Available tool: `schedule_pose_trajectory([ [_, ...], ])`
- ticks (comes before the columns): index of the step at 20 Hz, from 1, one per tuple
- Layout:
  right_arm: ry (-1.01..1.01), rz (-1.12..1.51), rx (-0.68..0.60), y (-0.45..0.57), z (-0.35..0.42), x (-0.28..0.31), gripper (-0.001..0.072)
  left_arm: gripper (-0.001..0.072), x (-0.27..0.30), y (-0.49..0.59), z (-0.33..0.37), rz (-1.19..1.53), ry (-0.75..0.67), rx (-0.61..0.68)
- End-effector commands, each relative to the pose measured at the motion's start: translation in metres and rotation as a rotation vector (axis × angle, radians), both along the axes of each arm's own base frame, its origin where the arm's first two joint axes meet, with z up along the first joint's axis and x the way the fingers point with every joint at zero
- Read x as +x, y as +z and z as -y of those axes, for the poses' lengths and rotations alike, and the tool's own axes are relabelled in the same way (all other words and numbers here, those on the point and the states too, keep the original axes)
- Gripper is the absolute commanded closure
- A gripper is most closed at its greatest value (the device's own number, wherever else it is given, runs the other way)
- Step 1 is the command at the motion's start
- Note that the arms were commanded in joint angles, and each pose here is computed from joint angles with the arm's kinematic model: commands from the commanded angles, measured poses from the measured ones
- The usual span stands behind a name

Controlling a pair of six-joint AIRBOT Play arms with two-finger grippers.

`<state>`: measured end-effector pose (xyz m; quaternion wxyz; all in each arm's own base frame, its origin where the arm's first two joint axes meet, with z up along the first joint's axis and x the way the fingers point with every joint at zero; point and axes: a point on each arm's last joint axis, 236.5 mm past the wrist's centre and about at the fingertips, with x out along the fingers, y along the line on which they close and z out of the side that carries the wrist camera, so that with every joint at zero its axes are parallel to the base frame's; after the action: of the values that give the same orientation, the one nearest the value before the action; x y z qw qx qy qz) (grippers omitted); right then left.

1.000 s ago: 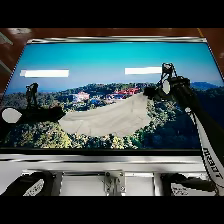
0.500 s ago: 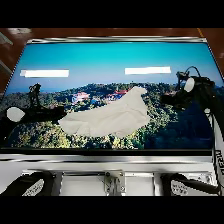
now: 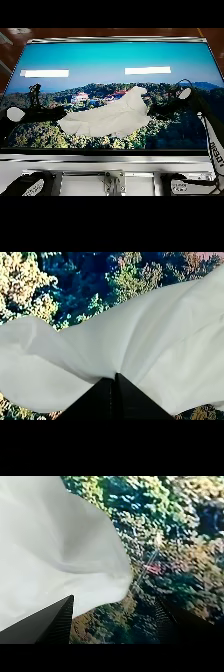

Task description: Fold the shirts.

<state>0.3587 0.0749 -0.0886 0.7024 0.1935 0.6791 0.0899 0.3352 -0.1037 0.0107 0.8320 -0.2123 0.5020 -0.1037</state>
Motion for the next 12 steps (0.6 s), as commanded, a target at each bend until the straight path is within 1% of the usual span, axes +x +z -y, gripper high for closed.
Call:
schedule_pose_trajectory([
  [1, 0.017, -0.001, 0.026, -0.019, -0.018, 0.004, 0.0071, 0.0672, 0.0, 0.0, 0.0, -0.001, -0.001, 0.0],
  [4, -0.022, -0.017, 0.074, -0.027, -0.028, 0.008, 0.0073, 0.0672, 0.0, 0.0, 0.0, 0.0, -0.001, 0.0],
  [6, -0.031, -0.035, 0.082, -0.033, -0.029, 0.007, 0.0079, 0.0672, 0.0, 0.0, 0.0, 0.002, 0.0, 0.001],
  [7, -0.032, -0.04, 0.083, -0.035, -0.029, 0.007, 0.0227, 0.0672, 0.0, 0.0, 0.0, 0.002, 0.0, 0.001],
  [8, -0.033, -0.038, 0.084, -0.035, -0.029, 0.007, 0.0452, 0.0672, 0.001, 0.0, 0.0, 0.003, -0.001, 0.002],
  [9, -0.036, -0.037, 0.093, -0.032, -0.031, 0.008, 0.0623, 0.0671, 0.001, 0.0, 0.0, 0.011, -0.014, 0.01],
  [10, -0.036, -0.03, 0.101, -0.028, -0.033, 0.01, 0.0645, 0.0672, 0.002, 0.0, 0.0, 0.022, -0.027, 0.02],
  [12, -0.009, 0.034, 0.103, -0.008, -0.033, 0.019, 0.0646, 0.0671, 0.007, 0.003, -0.002, 0.048, -0.022, 0.026],
])
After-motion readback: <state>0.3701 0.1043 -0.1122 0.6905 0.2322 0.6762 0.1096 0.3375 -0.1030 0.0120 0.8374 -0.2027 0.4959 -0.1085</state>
